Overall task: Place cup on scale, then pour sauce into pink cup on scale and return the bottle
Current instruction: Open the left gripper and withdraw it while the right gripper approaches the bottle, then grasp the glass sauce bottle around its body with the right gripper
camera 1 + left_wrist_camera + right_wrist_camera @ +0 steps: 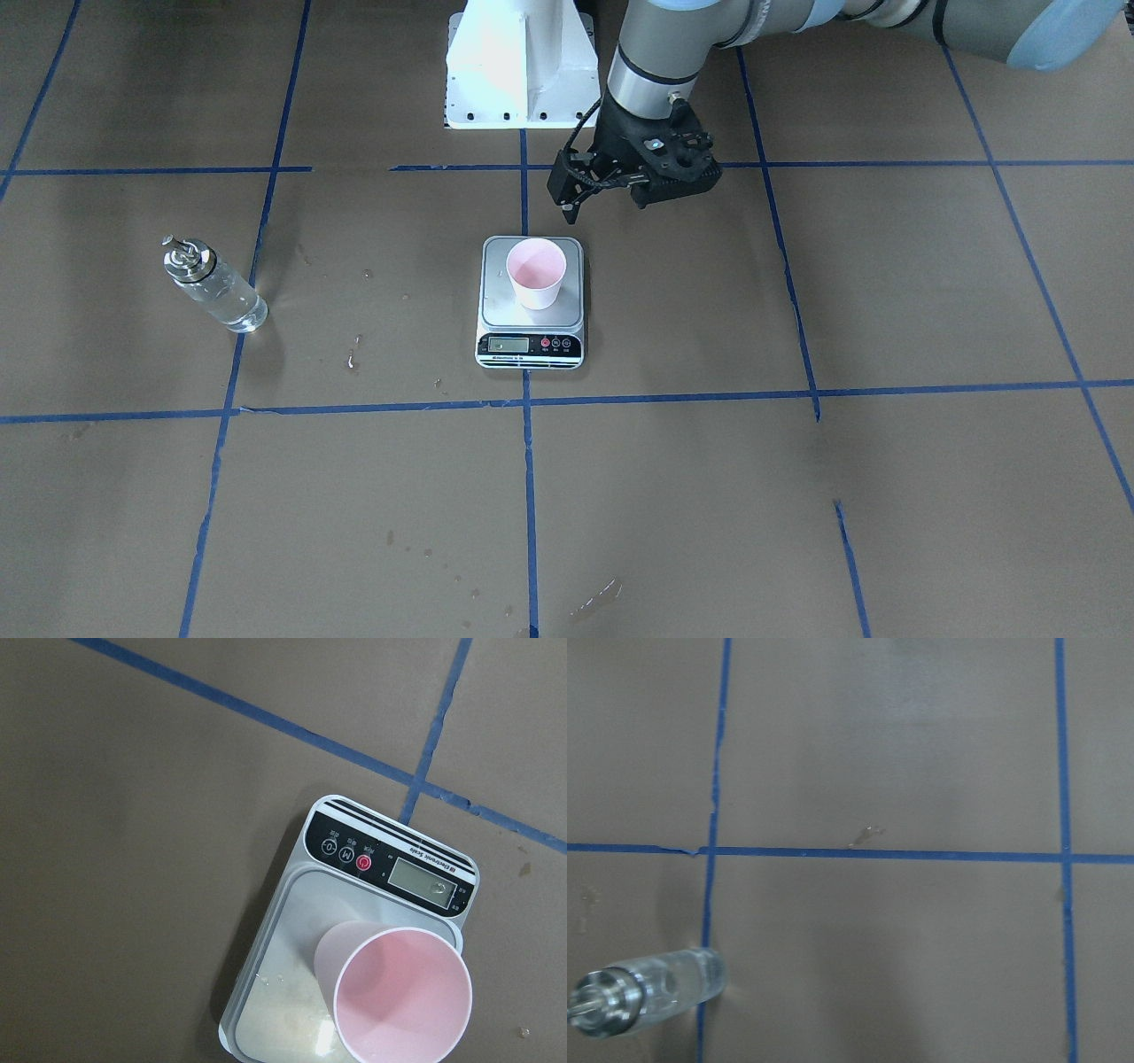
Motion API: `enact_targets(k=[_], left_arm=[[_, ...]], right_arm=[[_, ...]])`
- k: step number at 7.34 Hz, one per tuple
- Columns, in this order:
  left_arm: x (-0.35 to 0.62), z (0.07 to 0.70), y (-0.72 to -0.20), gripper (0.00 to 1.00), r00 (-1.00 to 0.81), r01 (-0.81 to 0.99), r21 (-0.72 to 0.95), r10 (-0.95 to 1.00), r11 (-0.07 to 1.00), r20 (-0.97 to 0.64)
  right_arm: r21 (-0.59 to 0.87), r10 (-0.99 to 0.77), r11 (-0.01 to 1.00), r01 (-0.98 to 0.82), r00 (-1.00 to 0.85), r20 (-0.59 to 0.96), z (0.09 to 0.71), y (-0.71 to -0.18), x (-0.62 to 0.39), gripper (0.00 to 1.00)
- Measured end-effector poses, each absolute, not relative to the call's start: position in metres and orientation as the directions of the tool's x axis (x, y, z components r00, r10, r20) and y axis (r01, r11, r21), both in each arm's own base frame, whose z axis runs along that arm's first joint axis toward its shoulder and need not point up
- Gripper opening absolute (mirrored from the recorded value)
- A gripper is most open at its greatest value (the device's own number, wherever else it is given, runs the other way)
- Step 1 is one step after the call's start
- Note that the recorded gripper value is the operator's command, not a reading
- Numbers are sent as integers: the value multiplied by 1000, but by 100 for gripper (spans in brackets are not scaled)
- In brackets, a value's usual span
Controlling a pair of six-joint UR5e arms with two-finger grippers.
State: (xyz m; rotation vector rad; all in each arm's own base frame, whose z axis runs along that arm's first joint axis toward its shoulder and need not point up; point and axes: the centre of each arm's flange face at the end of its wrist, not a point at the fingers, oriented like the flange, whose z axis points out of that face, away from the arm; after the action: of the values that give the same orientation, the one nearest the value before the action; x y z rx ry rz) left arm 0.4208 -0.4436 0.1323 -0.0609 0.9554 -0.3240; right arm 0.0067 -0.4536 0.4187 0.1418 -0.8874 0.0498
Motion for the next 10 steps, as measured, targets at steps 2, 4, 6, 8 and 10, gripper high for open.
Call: enact_targets(k=[2,4,6,8,10], left_arm=[[377,149,-454,100,543,251,-136,-256,958,-800],[343,161,-469,100,565,254,-84,-218,964,-795],[319,171,-484,100,590,256,-41,-190,966,-785],[294,190,-498,100,625,240,17,-141,971,-767],[256,226,-514,100,674,160,101,-34,982,-738]], right_arm=[[54,50,987,-153,603,796,338,-411,-51,100],[50,105,975,-217,647,755,293,-367,-120,100],[114,124,949,-293,680,722,287,-320,-191,100],[211,88,917,-338,688,720,317,-283,-219,100],[311,41,871,-379,688,725,346,-274,-234,100]])
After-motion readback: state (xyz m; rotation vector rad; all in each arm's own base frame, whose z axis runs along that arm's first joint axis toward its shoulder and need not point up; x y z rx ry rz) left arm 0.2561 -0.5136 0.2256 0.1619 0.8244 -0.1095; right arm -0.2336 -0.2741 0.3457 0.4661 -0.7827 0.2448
